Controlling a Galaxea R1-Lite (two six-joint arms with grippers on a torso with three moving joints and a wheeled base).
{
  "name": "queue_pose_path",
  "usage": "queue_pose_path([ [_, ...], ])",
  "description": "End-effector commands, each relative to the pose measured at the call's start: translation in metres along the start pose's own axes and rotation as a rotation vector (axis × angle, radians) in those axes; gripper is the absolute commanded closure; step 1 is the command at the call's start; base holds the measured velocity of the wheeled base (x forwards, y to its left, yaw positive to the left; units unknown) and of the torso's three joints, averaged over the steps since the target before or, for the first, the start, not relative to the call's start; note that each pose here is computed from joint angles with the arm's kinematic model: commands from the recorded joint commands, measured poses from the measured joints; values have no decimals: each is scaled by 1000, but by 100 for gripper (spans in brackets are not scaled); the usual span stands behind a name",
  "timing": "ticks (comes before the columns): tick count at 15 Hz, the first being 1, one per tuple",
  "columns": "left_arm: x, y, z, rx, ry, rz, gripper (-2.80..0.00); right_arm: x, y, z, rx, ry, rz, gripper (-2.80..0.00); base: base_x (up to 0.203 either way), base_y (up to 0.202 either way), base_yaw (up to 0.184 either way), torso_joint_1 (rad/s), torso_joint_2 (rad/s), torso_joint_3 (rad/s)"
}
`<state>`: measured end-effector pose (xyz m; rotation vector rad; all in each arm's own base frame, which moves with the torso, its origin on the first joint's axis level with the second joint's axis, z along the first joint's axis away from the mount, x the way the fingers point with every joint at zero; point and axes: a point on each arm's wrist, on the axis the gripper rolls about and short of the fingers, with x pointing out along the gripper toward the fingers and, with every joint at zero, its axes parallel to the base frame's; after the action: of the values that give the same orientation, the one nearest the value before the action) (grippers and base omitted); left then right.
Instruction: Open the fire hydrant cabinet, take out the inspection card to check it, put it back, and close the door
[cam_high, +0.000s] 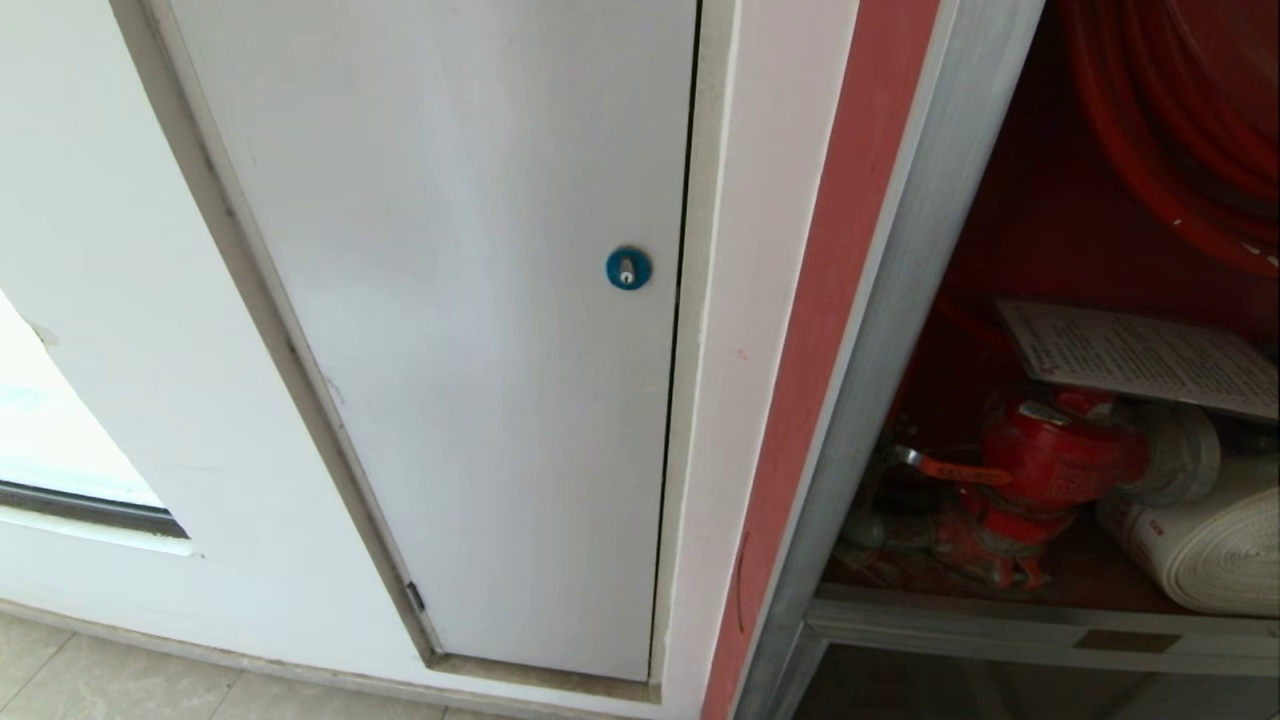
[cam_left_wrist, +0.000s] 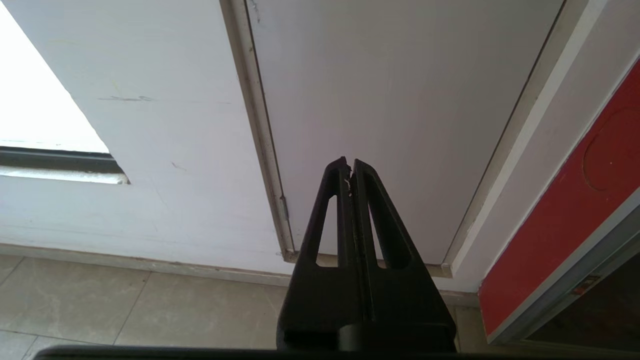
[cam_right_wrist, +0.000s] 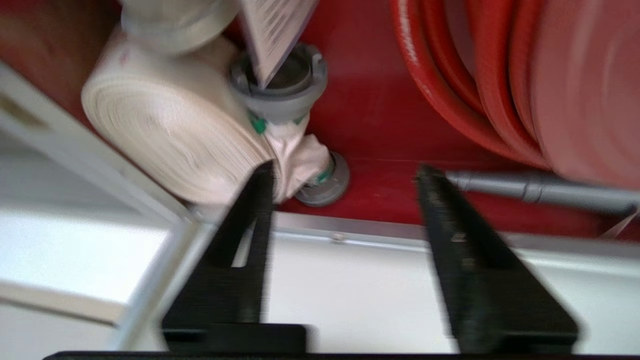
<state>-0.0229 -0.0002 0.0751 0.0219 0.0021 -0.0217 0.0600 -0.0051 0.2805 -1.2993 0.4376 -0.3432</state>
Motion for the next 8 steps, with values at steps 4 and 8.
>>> queue_pose_path([
  [4, 0, 0, 0, 0, 1, 0, 0, -6, -7, -1, 315, -64, -11, 0, 0, 0, 0, 0, 0, 0],
  [8, 0, 0, 0, 0, 1, 0, 0, -8, -6, 1, 702, -183, 93, 0, 0, 0, 0, 0, 0, 0],
])
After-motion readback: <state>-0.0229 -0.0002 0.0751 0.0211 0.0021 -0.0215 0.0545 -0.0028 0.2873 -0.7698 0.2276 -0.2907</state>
